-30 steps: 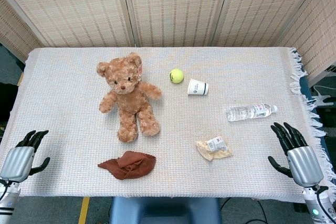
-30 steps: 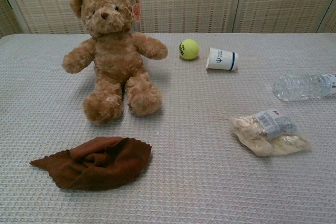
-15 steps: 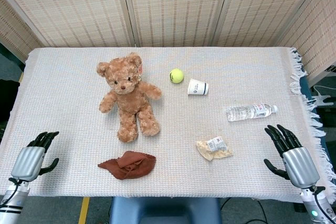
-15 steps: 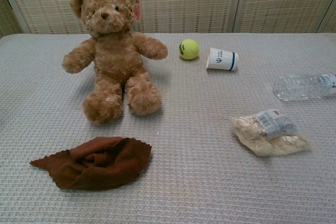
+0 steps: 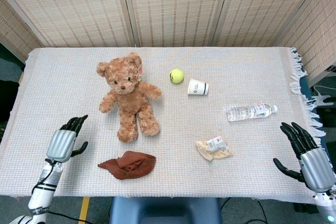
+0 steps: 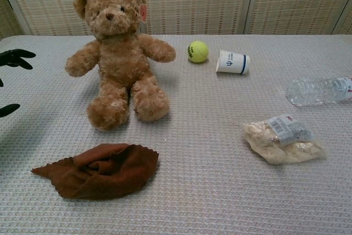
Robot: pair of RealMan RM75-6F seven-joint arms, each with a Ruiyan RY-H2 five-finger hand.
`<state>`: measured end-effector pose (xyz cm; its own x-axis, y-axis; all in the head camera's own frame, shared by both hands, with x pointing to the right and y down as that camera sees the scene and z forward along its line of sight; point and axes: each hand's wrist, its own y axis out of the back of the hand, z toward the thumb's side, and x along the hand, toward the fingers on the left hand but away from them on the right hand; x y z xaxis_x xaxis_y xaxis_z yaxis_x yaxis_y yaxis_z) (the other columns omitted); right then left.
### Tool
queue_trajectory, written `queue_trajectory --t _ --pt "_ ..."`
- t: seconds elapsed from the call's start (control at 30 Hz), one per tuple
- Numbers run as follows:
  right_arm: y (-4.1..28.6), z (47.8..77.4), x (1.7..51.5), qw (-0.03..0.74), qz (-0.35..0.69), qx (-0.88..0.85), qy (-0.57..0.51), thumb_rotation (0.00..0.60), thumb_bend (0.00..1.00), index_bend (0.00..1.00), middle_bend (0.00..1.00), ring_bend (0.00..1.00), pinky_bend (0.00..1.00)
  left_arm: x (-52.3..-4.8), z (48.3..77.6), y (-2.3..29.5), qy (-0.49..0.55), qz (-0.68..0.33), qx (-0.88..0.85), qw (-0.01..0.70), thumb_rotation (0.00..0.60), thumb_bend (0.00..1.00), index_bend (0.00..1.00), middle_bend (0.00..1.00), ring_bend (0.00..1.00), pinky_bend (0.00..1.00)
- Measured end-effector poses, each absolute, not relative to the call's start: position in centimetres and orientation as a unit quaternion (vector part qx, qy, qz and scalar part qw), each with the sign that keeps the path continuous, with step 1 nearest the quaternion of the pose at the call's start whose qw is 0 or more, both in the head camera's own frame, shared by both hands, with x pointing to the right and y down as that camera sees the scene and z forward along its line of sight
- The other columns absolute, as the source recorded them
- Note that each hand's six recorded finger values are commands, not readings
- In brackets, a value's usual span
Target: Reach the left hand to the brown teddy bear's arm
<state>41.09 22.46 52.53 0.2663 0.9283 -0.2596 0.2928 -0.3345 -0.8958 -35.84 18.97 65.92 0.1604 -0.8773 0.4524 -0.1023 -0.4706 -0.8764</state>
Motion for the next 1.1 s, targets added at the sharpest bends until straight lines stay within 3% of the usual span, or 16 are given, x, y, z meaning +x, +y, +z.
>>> queue_trajectory --t 0.33,0.6,1.1 --pt "22.7 53.2 40.7 0.363 0.423 -0.719 -0.415 0.600 0.15 0.00 0.07 0.00 0.12 -33.8 68.3 14.3 0.401 -0.548 -0.646 0.347 0.600 0.33 0.00 0.11 0.11 0.31" --pt "22.4 53.5 40.8 0.358 0.428 -0.719 -0.414 0.600 0.15 0.00 0.07 0.00 0.12 -32.8 70.1 12.7 0.404 -0.578 -0.639 0.308 0.600 0.33 0.03 0.13 0.12 0.31" --pt "22.2 53.3 41.1 0.351 0.427 -0.719 -0.422 0.600 0.15 0.00 0.07 0.00 0.12 -31.0 72.7 10.4 0.396 -0.657 -0.600 0.229 0.600 0.33 0.29 0.36 0.27 0.36"
